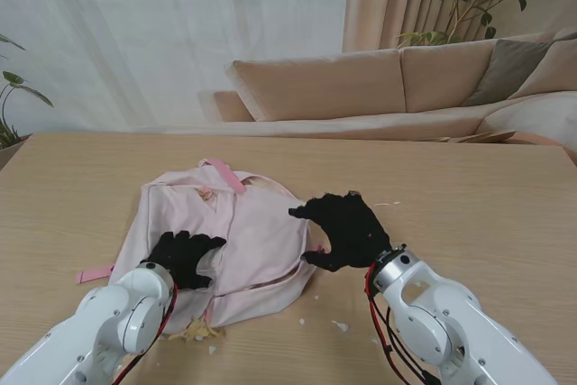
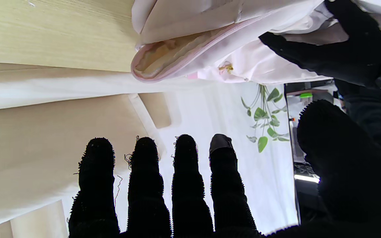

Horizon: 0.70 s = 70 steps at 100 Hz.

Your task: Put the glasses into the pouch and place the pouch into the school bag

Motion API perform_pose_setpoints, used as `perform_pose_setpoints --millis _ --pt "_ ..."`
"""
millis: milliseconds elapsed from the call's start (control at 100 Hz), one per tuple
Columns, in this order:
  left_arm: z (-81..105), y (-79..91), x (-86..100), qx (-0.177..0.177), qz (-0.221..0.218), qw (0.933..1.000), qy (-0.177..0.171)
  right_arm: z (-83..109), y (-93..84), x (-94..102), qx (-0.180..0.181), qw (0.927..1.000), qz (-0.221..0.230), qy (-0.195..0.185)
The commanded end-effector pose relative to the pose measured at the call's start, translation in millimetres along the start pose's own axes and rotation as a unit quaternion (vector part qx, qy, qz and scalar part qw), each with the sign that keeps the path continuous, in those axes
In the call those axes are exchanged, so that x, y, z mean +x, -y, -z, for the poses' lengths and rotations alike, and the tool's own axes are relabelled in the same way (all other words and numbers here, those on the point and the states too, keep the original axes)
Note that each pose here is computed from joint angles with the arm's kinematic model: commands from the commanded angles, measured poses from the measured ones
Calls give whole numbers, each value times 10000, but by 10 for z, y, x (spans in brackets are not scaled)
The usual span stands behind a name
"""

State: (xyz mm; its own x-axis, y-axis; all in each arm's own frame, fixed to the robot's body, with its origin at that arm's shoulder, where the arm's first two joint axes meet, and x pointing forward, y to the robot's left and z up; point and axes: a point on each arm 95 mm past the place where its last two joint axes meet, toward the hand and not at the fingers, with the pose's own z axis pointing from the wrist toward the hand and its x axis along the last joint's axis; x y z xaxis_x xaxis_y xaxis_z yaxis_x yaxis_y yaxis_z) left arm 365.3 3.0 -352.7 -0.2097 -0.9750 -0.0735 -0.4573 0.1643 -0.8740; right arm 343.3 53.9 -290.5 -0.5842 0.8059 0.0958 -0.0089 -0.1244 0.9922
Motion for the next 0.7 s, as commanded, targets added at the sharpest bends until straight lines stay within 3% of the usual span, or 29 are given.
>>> perform_pose_setpoints --millis 0,420,570,690 --pt "-101 -43 43 -166 133 9998 -30 24 34 12 72 10000 -51 43" --pt "-686 243 232 -116 642 9973 339 73 49 -21 77 9998 -111 122" --pt "-679 295 224 7 862 9958 294 94 52 32 64 9999 -78 9" --pt "-506 318 177 177 1008 9947 73 105 63 127 54 9998 -123 -144"
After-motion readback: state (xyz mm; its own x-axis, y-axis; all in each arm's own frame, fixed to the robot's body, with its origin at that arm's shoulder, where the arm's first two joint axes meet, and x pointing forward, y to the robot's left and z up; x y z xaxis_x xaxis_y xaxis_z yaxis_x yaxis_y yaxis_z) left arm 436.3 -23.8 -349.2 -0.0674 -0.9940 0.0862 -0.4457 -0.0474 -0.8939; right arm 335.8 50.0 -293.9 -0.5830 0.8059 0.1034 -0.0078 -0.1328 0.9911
